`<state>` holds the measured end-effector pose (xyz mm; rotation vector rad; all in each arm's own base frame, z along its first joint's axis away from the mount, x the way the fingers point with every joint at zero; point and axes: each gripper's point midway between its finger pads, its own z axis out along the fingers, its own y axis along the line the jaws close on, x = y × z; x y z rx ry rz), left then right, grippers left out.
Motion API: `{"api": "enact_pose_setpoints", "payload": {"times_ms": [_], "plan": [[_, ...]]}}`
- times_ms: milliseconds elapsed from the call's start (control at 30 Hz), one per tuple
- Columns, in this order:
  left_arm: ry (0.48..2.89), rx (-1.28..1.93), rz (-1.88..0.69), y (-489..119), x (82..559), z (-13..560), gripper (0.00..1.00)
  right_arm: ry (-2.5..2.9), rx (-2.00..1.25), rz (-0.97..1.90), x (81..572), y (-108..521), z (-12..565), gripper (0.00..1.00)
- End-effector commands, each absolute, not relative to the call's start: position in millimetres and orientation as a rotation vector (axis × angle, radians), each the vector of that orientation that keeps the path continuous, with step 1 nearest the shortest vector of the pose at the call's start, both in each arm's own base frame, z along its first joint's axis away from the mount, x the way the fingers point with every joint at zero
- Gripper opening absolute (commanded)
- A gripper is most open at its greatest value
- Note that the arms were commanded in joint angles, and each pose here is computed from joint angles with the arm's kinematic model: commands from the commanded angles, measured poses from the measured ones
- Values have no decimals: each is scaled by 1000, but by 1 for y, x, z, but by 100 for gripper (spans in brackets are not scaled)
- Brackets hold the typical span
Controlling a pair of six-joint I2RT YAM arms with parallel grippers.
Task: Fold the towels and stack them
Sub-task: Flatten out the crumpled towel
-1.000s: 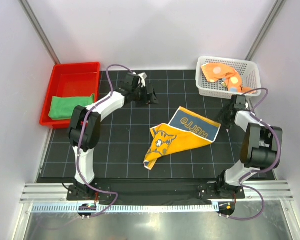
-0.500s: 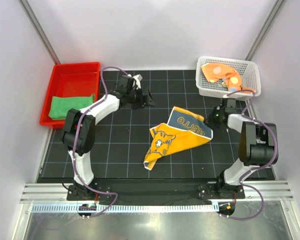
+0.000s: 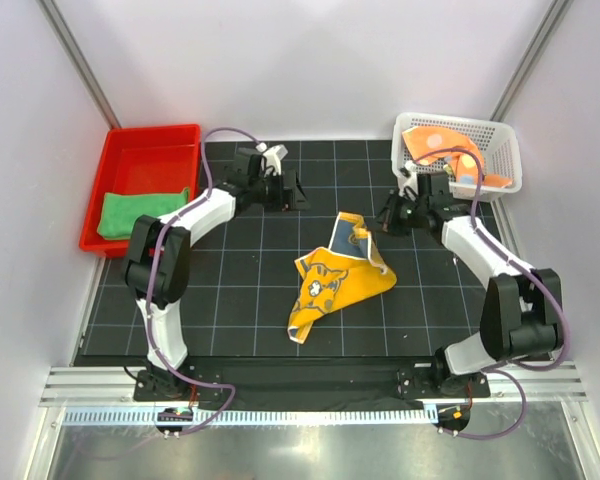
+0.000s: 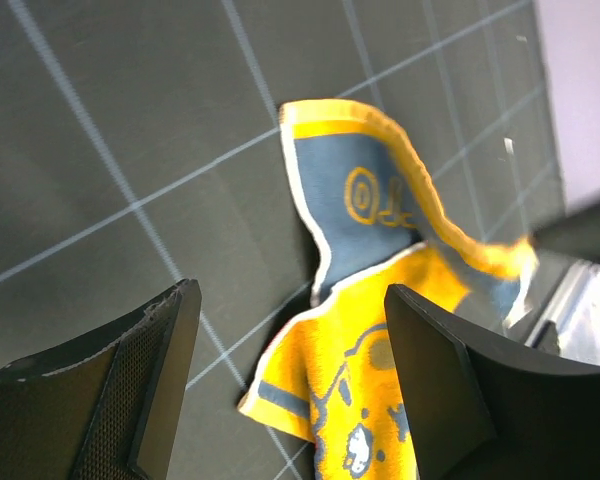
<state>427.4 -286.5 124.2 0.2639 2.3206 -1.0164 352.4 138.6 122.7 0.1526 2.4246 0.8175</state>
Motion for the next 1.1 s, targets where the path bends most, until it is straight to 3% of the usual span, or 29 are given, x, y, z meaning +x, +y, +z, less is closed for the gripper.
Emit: {"api": "enact_pose_setpoints", "payload": {"times_ms": [0,133,267,367,633,833,1067], "plan": [[2173,350,-1125,-289,433,151,79,2378,-128,1021,312,193,182,1],[2128,293,-1191,-271,441,164,79,2348,-418,1282,242,241,212,1],[2079,300,-1268,-272,437,179,79,2147,-507,1567,198,261,263,1],[2059,315,-1322,-276,433,178,79,2126,-462,1399,221,248,266,1],[2096,295,-1328,-273,422,157,79,2408,140,1001,318,158,158,1],[2197,347,-1211,-272,400,121,77,2499,259,922,343,135,105,1],[2274,376,-1142,-269,384,88,77,2510,327,872,349,115,90,1]]}}
